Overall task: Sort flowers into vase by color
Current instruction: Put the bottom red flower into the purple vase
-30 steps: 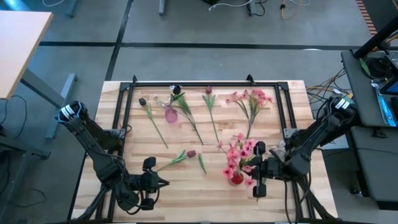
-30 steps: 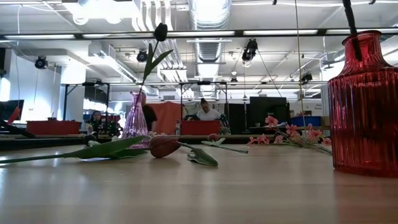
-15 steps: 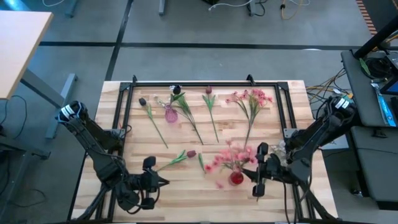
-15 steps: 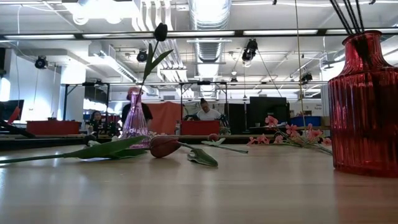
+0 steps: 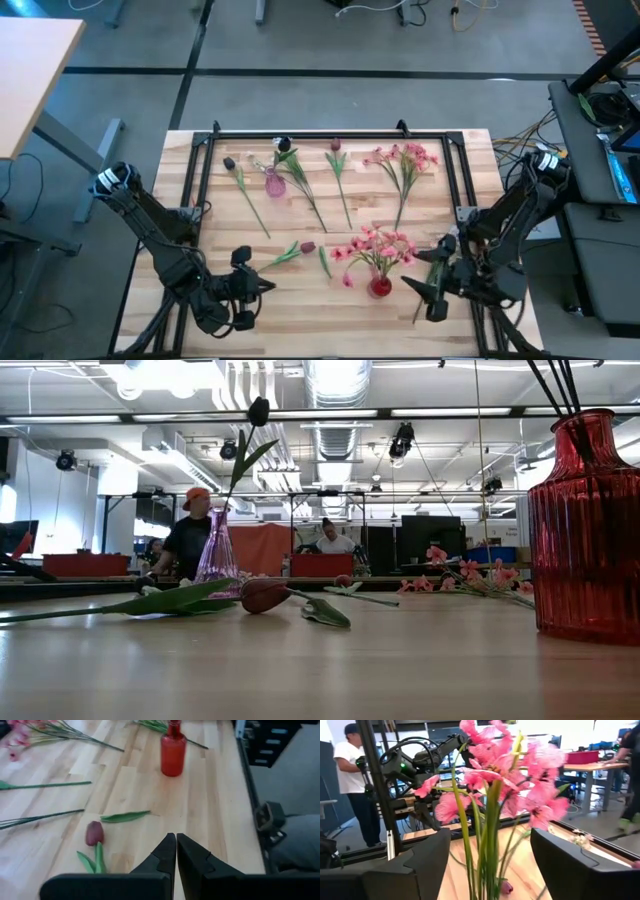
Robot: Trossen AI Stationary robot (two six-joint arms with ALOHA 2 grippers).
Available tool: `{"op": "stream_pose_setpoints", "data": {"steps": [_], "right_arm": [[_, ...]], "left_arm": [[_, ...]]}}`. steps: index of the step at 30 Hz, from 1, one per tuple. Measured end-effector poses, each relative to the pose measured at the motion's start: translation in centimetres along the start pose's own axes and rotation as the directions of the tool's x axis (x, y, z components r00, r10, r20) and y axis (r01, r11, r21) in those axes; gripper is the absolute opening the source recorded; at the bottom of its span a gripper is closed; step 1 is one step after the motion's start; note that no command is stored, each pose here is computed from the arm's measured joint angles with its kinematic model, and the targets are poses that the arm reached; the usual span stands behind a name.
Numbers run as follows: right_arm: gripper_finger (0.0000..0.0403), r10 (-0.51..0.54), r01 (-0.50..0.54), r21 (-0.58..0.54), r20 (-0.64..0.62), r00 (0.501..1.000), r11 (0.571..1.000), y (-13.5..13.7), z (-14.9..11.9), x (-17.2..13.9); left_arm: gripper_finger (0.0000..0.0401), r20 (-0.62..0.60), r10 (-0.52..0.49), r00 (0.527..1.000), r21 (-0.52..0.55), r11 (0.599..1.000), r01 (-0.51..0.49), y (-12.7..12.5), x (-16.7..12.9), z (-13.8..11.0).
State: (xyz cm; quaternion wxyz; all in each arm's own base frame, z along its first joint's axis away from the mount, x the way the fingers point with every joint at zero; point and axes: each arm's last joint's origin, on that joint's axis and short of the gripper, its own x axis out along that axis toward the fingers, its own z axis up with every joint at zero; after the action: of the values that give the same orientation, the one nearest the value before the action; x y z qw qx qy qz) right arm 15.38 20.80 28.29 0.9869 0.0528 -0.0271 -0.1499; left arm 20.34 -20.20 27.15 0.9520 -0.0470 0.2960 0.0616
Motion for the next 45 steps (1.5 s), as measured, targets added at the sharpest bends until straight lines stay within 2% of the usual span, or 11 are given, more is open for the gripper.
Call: {"op": "stream_pose_setpoints", "data": {"steps": [5, 12, 16, 20, 24, 30, 36, 45], "right_arm": [[0.0292, -0.006, 0.006, 0.006, -0.009, 1.000, 1.000, 0.3, 0.2, -1.4], [0.0293, 0.011, -0.011, 0.037, -0.016, 1.000, 0.999, 0.5, -0.1, -1.7], [0.0295, 0.051, -0.049, 0.066, -0.030, 0.998, 0.997, 0.6, -0.6, -1.7], [0.0294, 0.052, -0.050, 0.063, -0.035, 0.998, 0.997, 0.6, -0.8, -1.7], [0.0293, 0.052, -0.050, 0.056, -0.037, 0.998, 0.997, 0.6, -0.8, -1.7], [0.0294, 0.060, -0.058, 0.051, -0.042, 0.997, 0.997, 0.6, -1.0, -1.7], [0.0292, 0.084, -0.081, 0.064, -0.050, 0.995, 0.995, 0.6, -1.2, -1.7], [0.0290, 0.084, -0.081, 0.054, -0.050, 0.995, 0.995, 0.6, -1.2, -1.7]], "left_arm": [[0.0040, -0.074, 0.032, 0.997, -0.042, 0.998, -0.035, 0.7, 1.1, -0.5], [0.0146, -0.234, 0.156, 0.960, -0.026, 0.986, -0.166, 1.4, 4.8, -2.3], [0.0207, -0.381, 0.185, 0.906, 0.005, 0.980, -0.198, 2.1, 7.2, -3.5], [0.0241, -0.499, 0.240, 0.833, 0.067, 0.969, -0.239, 2.8, 8.9, -4.9], [0.0244, -0.543, 0.306, 0.782, 0.131, 0.951, -0.281, 3.5, 9.8, -5.7], [0.0232, -0.577, 0.309, 0.756, 0.141, 0.949, -0.281, 4.3, 10.8, -5.7], [0.0220, -0.575, 0.306, 0.759, 0.131, 0.950, -0.284, 5.6, 11.7, -6.3], [0.0195, -0.589, 0.246, 0.769, 0.096, 0.967, -0.236, 6.7, 12.5, -7.7]]}}
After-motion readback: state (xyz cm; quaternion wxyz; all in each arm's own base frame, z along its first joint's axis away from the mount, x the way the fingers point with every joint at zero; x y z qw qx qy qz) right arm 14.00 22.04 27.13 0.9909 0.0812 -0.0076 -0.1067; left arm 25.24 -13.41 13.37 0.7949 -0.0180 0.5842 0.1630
